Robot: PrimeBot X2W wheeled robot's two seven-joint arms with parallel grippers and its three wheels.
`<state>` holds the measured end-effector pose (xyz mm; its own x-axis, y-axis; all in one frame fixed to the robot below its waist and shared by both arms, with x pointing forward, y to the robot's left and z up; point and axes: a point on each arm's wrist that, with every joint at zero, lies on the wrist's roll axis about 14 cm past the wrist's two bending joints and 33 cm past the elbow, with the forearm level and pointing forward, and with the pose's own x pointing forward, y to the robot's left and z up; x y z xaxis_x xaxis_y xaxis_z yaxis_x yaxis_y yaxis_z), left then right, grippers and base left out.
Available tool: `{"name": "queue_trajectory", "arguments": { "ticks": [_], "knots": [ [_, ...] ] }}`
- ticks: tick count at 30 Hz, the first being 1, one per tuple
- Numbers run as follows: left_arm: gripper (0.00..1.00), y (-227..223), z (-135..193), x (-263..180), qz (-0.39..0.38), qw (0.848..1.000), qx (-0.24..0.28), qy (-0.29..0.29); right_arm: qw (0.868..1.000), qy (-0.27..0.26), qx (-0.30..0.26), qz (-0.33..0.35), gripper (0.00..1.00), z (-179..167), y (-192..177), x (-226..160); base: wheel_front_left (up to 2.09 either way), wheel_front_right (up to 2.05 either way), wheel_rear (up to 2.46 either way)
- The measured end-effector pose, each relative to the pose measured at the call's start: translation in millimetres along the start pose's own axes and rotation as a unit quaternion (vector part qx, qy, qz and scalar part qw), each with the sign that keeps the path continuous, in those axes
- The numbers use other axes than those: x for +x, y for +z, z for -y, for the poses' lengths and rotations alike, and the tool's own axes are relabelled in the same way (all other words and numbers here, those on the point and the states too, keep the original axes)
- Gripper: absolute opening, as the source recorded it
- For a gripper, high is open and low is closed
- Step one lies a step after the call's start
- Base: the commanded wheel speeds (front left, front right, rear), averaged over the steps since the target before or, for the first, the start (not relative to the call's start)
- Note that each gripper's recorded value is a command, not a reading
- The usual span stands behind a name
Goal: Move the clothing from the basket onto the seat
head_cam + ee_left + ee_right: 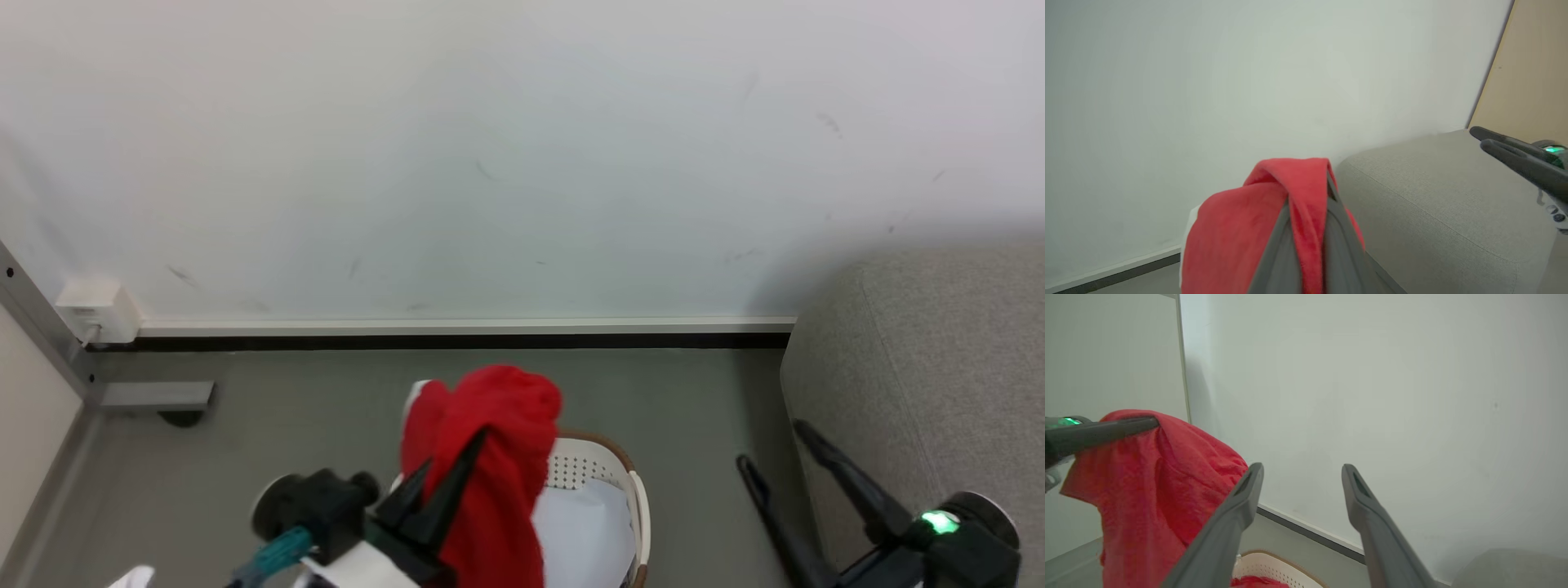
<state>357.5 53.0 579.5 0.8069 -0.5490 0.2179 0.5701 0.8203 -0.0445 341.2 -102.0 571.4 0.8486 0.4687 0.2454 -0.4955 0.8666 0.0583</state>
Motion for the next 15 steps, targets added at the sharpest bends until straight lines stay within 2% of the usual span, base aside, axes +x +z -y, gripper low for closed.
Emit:
{"name": "queue_trajectory", "arguments": {
  "ticks": [6,10,15],
  "knots": [
    [0.0,9,51,19,0.0,0.996,0.006,-0.093,0.996,0.092,0.002,-0.016,1.0,-35,1,9,0.0,0.0,0.0],
    [0.0,12,95,28,0.001,0.986,0.007,-0.165,0.99,0.137,-0.003,-0.032,1.0,-50,-2,11,0.0,0.0,0.0],
    [0.0,13,129,29,0.001,0.974,0.015,-0.226,0.986,0.154,-0.005,-0.058,1.0,-52,-12,8,0.0,0.0,0.0]
  ]
}}
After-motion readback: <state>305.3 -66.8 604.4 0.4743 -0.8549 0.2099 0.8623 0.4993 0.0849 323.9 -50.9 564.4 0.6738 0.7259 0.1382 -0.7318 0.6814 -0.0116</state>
